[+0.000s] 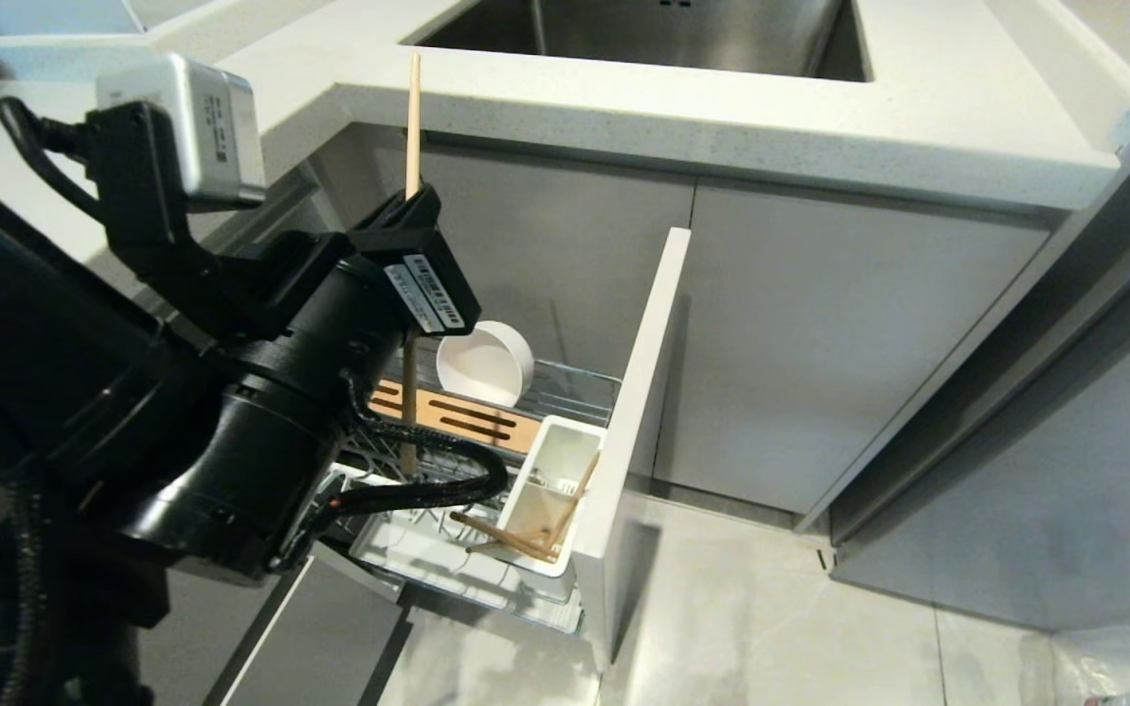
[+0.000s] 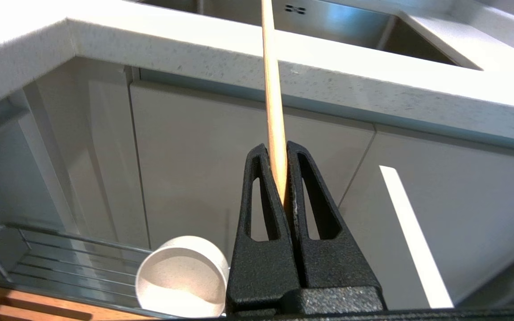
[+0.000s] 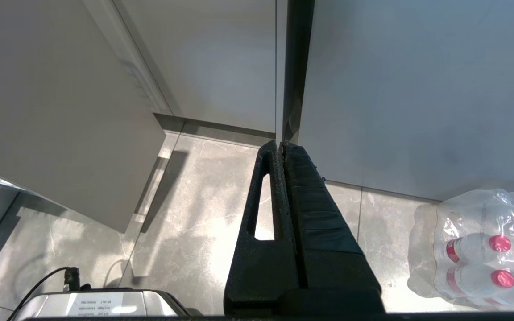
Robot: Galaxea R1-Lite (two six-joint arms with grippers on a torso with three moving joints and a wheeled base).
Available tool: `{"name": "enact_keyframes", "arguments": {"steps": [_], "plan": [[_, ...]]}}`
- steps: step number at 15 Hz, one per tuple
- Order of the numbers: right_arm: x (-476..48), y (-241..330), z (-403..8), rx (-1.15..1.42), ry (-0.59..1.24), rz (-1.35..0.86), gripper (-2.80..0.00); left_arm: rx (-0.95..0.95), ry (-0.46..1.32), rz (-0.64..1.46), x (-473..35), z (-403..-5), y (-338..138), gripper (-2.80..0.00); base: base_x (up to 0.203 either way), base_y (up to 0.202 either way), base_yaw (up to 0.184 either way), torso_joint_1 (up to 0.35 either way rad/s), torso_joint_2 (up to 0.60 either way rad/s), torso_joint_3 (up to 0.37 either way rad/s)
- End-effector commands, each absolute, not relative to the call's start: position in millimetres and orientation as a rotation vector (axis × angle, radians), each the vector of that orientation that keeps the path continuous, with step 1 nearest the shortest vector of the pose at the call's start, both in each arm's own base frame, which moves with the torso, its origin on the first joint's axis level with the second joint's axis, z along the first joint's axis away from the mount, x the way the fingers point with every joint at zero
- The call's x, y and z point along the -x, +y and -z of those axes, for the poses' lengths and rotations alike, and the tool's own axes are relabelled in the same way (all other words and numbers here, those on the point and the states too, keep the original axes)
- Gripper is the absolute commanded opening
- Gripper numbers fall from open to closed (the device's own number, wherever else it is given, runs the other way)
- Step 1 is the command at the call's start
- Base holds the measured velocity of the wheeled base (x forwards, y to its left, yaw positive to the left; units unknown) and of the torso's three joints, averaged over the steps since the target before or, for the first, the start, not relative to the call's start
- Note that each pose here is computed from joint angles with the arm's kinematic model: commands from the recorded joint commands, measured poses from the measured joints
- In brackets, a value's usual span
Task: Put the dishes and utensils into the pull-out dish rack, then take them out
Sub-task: Pick up the chopsticks and place it in the cupboard
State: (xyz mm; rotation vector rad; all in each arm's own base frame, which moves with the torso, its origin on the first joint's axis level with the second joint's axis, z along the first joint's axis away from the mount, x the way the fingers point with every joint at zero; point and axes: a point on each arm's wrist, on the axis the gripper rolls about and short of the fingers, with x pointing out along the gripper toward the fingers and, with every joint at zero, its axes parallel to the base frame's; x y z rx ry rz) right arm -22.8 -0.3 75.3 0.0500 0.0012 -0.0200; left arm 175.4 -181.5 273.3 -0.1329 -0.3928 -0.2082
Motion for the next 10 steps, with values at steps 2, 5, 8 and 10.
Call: {"name": "enact_keyframes", "arguments": {"steps": [2, 5, 8, 10], "plan": [[22.7, -0.3, -74.9, -0.051, 0.003, 0.02, -2.8, 0.145, -0.394, 0.198, -186.0, -259.1, -192.0, -2.8, 0.0, 0.0, 0.0, 0.0, 0.0, 0.0], [22.7, -0.3, -74.9, -0.051, 0.003, 0.02, -2.8, 0.158, -0.428, 0.199, -194.0, -247.3, -201.3, -2.8, 0.0, 0.0, 0.0, 0.0, 0.0, 0.0], [22.7, -0.3, -74.9, -0.051, 0.003, 0.02, -2.8, 0.059, -0.329, 0.193, -212.7, -206.8, -213.4, -2.8, 0.0, 0.0, 0.0, 0.0, 0.0, 0.0], [22.7, -0.3, -74.9, -0.051, 0.003, 0.02, -2.8, 0.017, -0.285, 0.161, -227.9, -188.8, -212.2, -2.8, 0.0, 0.0, 0.0, 0.0, 0.0, 0.0]]}}
